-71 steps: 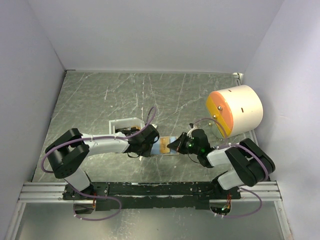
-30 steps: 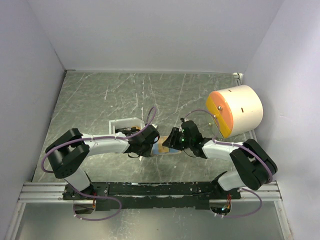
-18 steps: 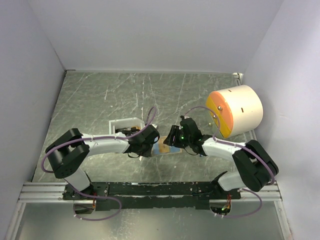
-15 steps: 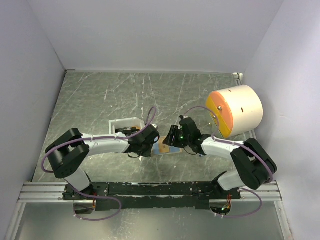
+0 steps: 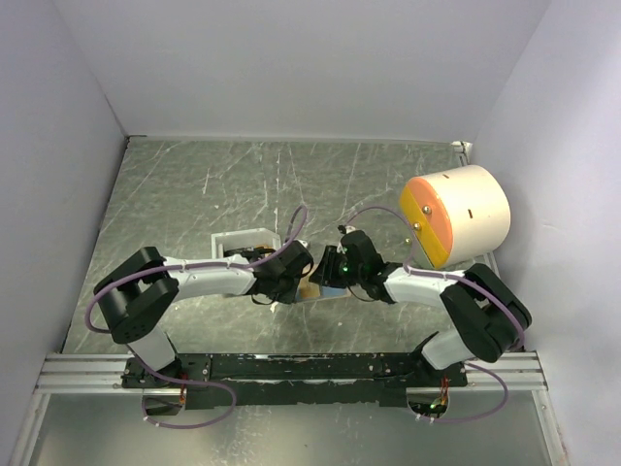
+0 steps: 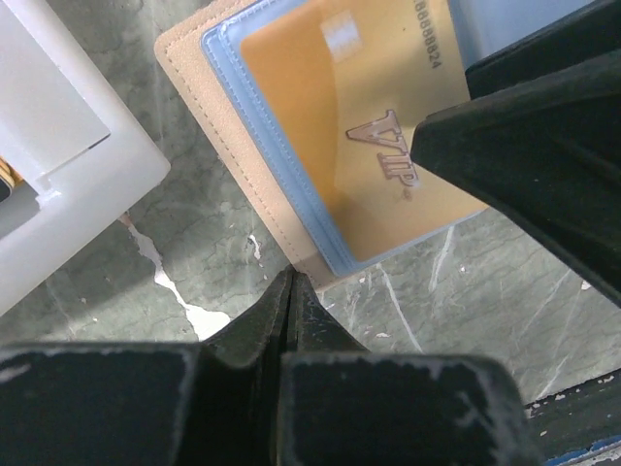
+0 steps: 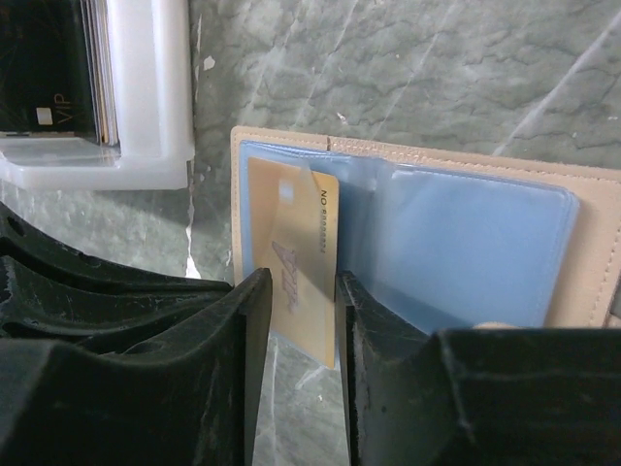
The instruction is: Put the credit cards into the card holder
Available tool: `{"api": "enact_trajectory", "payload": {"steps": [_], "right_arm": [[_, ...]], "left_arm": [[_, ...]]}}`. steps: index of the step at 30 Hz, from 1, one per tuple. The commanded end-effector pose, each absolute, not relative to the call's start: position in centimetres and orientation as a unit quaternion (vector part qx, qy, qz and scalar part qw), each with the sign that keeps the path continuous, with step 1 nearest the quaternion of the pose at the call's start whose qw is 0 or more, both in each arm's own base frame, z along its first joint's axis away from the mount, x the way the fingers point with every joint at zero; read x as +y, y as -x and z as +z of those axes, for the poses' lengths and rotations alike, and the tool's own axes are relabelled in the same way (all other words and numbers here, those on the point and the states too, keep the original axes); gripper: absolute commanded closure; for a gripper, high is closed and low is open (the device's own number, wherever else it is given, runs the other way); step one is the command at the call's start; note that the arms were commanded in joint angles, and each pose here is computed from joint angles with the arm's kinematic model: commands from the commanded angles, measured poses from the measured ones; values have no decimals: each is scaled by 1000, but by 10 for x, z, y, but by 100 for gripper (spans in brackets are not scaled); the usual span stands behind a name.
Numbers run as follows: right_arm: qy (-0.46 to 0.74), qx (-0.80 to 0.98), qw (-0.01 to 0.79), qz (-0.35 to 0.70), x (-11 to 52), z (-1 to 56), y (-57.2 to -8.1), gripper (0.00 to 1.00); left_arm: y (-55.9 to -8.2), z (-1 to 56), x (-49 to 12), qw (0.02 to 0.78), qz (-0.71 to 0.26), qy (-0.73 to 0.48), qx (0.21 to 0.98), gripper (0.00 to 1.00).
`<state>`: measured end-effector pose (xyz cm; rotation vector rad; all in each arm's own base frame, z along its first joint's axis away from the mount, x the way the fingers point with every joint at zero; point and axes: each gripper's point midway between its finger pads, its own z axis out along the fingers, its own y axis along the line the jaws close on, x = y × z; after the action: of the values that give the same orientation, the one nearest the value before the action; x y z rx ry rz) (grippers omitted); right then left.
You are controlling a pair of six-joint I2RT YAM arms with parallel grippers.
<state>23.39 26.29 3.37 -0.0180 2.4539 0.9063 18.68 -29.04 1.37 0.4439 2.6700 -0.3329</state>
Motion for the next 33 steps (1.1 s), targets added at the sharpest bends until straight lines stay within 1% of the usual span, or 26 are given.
{"api": "enact_trajectory", "payload": {"steps": [1, 7, 11, 12, 18, 21, 25, 28, 33], "right_arm": [[15, 904, 253, 345, 271, 30, -229, 69], [9, 909, 246, 337, 271, 24, -226, 69], [6, 913, 255, 320, 264, 27, -229, 61], [5, 913, 258, 316, 263, 29, -229, 59], [2, 908, 281, 311, 256, 46, -232, 49], [1, 904, 287, 316, 256, 52, -232, 43], [3, 901, 290, 322, 259, 58, -234, 43], [6, 896, 294, 333, 264, 67, -236, 44], [4, 882, 314, 351, 275, 94, -242, 44]], "left_arm": [[-188, 8, -292, 206, -105, -162, 959, 93], [-189, 9, -291, 207, -103, -161, 960, 93], [-188, 14, -291, 210, -108, -157, 959, 93], [-188, 18, -292, 211, -110, -156, 959, 91], [-193, 57, -292, 235, -121, -146, 953, 74], [-200, 83, -288, 259, -122, -134, 949, 68], [-213, 109, -272, 276, -121, -108, 947, 67], [-229, 120, -243, 279, -113, -74, 951, 69], [-252, 133, -197, 292, -118, -21, 949, 69]]}}
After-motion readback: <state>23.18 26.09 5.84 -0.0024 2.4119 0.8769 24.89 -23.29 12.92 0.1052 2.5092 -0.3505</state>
